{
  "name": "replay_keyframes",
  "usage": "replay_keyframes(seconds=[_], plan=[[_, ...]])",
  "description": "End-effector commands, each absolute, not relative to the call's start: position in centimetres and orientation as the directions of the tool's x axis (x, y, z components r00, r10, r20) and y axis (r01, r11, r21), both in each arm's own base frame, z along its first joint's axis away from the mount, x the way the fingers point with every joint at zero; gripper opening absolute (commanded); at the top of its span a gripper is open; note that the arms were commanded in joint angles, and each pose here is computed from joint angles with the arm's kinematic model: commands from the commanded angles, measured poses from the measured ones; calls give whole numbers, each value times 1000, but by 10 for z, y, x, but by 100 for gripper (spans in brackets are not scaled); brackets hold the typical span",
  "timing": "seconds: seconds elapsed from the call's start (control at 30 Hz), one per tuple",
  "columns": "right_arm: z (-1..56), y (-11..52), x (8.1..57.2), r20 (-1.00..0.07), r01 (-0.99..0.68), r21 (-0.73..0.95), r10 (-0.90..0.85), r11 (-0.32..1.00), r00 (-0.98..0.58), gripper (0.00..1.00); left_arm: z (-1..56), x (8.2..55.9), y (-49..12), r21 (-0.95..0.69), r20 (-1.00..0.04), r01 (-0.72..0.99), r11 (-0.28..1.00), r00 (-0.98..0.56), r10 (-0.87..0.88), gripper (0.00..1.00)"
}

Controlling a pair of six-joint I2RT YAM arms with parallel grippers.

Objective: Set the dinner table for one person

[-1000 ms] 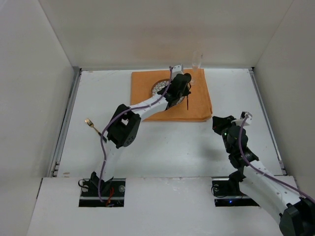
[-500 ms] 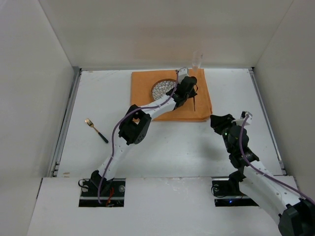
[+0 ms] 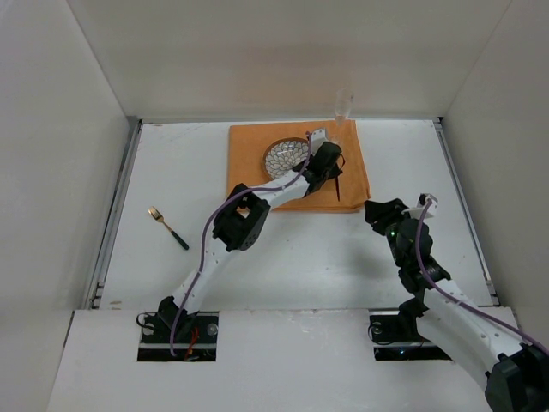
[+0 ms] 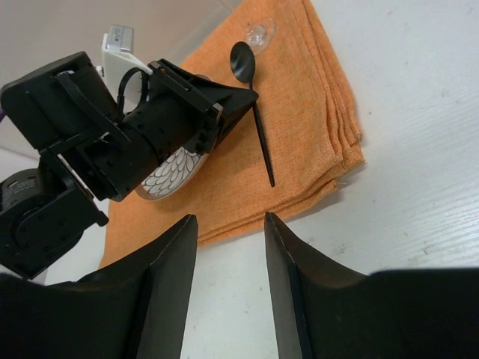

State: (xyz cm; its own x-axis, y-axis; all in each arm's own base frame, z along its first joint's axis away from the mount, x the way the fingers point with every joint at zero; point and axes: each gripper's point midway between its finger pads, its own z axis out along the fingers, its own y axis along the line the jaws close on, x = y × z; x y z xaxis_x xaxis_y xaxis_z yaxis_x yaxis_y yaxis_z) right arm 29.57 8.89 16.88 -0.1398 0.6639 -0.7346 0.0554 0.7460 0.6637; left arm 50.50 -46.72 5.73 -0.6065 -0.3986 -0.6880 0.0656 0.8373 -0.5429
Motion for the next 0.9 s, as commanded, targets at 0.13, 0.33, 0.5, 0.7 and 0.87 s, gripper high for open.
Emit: replay_keyframes(seconds=[0.13,0.33,0.5,0.7,0.87], plan=[[189,97,299,-735,-14,674,669,739,-114,48,82,512,-482,-607,-673,99,788,-590,-445,5],[189,101,300,-738,-20,670,664,742,-121,49,78,509,-485,-602,-675,110,791,-599,-430,8],[187,101,300,-741,-17,666,659,746,-125,49,75,507,-483,-602,-670,97,792,-601,-436,14],[191,98,298,-743,-19,666,661,745,-107,50,78,507,-484,-608,-669,93,789,-594,-446,17],[192,98,297,-741,-24,668,663,743,-102,50,114,495,-487,-620,-684,139,772,-578,-445,24]])
